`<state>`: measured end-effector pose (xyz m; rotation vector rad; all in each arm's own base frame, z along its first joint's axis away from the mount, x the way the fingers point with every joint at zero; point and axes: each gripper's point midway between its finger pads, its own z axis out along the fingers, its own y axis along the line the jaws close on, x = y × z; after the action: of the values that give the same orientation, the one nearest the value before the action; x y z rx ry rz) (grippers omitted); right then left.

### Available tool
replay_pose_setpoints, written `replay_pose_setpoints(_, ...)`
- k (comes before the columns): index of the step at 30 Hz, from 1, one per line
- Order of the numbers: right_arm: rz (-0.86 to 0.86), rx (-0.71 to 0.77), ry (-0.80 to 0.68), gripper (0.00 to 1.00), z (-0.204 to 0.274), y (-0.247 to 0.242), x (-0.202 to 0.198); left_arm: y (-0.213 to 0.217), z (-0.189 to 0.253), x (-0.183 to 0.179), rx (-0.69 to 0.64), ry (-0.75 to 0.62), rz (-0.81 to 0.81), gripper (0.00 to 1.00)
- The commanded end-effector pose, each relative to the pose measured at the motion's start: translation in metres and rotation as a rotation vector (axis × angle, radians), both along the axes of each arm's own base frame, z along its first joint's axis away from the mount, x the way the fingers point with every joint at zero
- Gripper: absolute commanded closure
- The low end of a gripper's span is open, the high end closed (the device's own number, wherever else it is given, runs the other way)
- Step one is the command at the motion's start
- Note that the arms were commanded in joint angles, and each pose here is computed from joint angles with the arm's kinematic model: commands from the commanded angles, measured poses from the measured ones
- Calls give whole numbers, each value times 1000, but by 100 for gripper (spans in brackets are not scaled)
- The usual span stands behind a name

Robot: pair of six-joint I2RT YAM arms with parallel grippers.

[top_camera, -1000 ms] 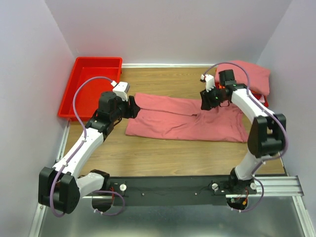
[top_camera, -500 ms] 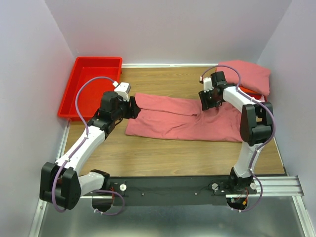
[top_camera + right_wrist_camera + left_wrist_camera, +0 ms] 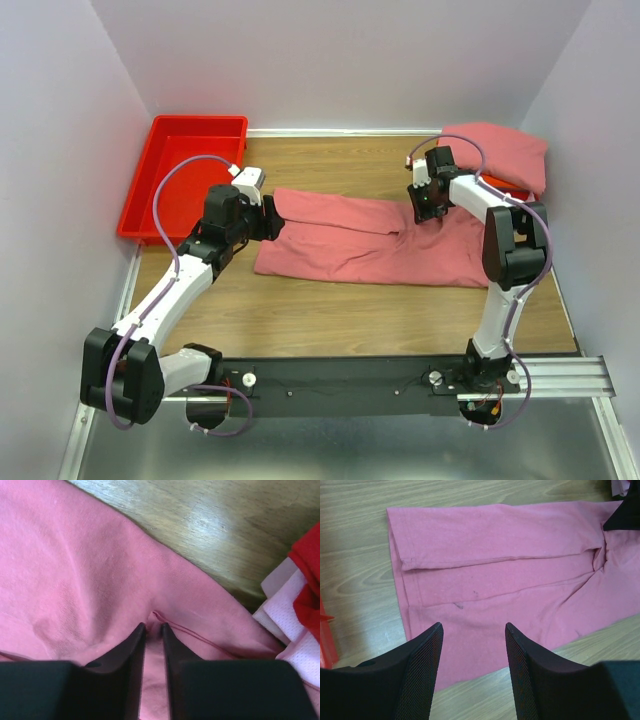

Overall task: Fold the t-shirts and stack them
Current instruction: Fold the tshirt

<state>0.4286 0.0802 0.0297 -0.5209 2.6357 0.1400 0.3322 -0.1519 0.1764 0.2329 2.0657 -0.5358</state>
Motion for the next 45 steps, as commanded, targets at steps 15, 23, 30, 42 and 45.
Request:
replay_pose_setpoints(15,87,126,-125,100,58,28,10,-4,1,0,6,-11,-22,40)
replay_pose_setpoints(23,133,173,-118,99,59,40,10,-3,0,0,9,-11,-20,40)
replay_pose_setpoints(30,173,201,-117,99,62,51,9,-3,-2,0,10,-6,-22,40)
replay_pose_setpoints(42,213,18,-200,41,86,19,6,-1,1,1,15,-15,-10,40)
replay_pose_setpoints(45,200,16,-229,39,98,-16,-12,-2,2,1,14,-14,-13,40)
